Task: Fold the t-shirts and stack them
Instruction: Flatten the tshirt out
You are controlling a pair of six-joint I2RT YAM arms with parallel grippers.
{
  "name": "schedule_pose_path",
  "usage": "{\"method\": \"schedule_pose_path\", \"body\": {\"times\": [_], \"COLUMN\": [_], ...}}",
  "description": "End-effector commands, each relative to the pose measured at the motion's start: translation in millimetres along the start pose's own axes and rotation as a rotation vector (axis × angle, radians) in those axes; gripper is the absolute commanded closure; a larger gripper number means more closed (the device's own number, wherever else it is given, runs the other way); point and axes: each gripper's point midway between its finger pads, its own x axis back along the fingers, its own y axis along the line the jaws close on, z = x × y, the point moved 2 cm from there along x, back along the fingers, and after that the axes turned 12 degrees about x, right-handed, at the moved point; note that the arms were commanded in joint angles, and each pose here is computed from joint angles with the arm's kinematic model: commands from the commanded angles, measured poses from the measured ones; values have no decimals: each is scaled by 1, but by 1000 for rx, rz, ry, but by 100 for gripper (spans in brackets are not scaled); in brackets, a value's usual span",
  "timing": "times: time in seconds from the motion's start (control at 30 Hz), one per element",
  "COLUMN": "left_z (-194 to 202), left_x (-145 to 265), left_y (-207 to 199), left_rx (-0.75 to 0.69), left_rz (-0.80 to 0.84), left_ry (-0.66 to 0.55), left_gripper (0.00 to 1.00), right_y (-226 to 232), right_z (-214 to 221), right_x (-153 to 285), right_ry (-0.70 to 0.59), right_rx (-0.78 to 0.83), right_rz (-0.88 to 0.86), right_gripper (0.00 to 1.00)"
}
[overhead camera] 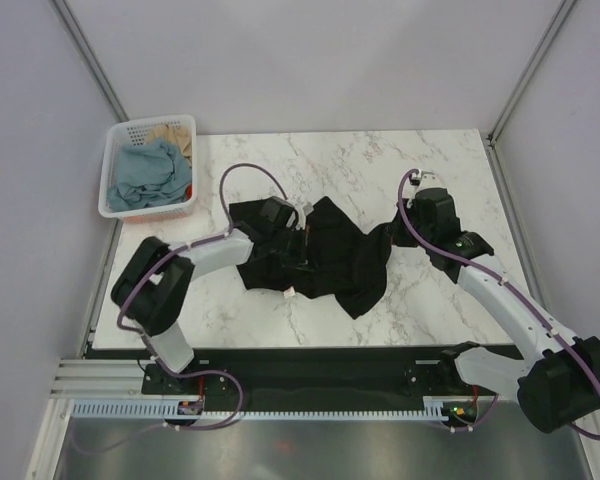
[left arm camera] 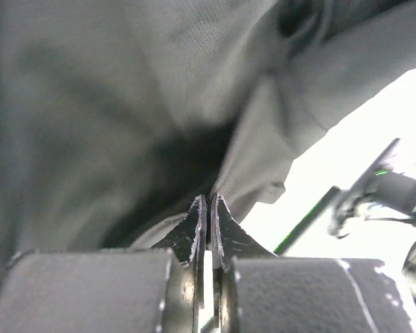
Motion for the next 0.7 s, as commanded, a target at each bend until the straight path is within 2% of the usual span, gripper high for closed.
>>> {"method": "schedule_pose_path", "body": {"times": [0.0,0.13,0.33,0.37,0.43,0.5,0.53,0.57,0.63,0.67], "left_z": [-27,-27,-18,-21,-12,-10,1,4,22,22], "left_x": [56,98,132,143,153,165,163,166,169,177], "left_y": [-32,-44,-29,-25,-8,13,29,40,66,81], "left_rx": [106,89,127,136,159,192,220,268,327,371], "left_rz": [66,39,-68,-103,-203,-295,-338,-344,-381,-411], "left_ry": [-161,-240,-325,-382,-393,-452,-426,-421,-413,-451], "left_gripper": [98,98,98,98,98,98,98,98,98,98], "right_y": [1,1,6,10,20,41,48,58,81,95], "right_z": [-30,-42,-68,-72,-84,-96,-89,-100,-88,-91], "right_x": [6,12,34,37,39,33,18,9,-20,-27], "right_ry": [-40,-47,-101,-104,-127,-179,-155,-203,-142,-147], "right_rx": [28,45,68,69,70,59,47,18,-4,-3], "right_rz": [18,25,14,-13,-64,-186,-227,-276,-364,-410], "right_gripper": [100,100,96,95,95,96,100,100,100,100]}}
